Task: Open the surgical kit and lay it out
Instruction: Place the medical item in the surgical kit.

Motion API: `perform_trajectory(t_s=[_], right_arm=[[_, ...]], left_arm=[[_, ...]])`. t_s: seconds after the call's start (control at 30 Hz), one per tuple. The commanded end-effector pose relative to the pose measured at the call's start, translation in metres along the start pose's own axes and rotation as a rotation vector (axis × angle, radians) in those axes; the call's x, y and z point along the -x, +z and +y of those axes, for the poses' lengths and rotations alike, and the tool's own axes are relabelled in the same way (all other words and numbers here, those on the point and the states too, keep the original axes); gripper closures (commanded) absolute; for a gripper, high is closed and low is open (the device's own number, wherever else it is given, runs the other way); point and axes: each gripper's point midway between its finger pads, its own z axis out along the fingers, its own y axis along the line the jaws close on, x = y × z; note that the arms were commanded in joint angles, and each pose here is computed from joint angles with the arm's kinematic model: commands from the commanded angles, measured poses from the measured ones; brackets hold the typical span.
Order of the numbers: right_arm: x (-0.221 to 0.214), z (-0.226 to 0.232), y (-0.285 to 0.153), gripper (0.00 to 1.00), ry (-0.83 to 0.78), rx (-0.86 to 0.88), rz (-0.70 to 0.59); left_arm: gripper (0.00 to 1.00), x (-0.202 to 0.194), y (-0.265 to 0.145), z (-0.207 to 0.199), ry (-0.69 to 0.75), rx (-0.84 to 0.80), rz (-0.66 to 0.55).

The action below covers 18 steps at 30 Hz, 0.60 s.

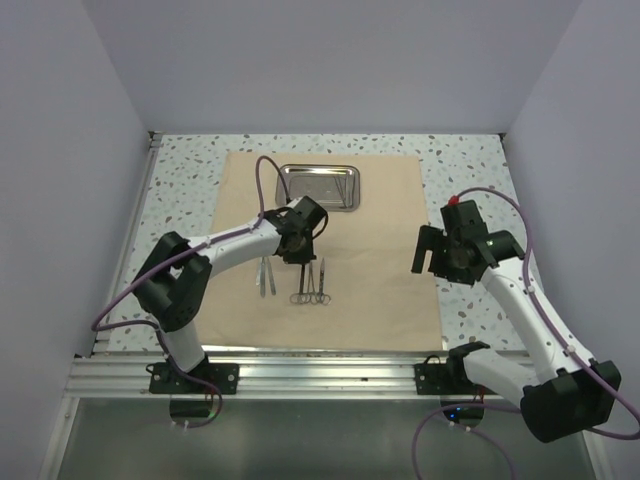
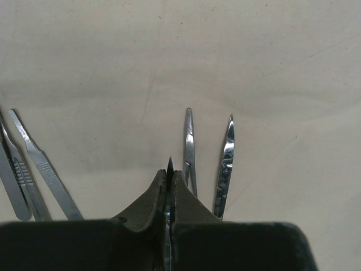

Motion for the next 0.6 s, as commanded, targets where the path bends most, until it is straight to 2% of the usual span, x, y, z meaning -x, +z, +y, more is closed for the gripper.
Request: perform_trajectory(t_s=[0.0, 0.1, 0.27, 0.33, 0.4, 0.57], right_arm=[[0.011, 0.014, -0.001, 0.12, -0.017, 0.053, -0.025], [0.023, 0.020, -0.002, 0.12, -0.013, 0.065, -0.046], [0.055, 0.045, -0.002, 0.12, -0.018, 0.125, -0.072], [0.080, 0.066, -0.010, 0.12, -0.009, 0.196, -0.124], [0.106, 0.088, -0.010, 0.12, 0.006, 0.255, -0.158], [0.153, 0.138, 0.003, 0.13, -0.052, 0.302, -0.177]], left_arm=[[0.98, 0.015, -0.010, -0.018, -0.059, -0.071, -0.075], [0.89, 0.021, -0.012, -0.025, -0.041, -0.092, -0.078], [0.61, 0.039, -0.024, -0.037, 0.001, -0.114, -0.103], [0.53, 0.052, -0.032, -0.042, 0.023, -0.120, -0.126], [0.48, 0.065, -0.042, -0.044, 0.028, -0.136, -0.141], [0.49, 0.096, -0.065, -0.028, -0.001, -0.179, -0.174]])
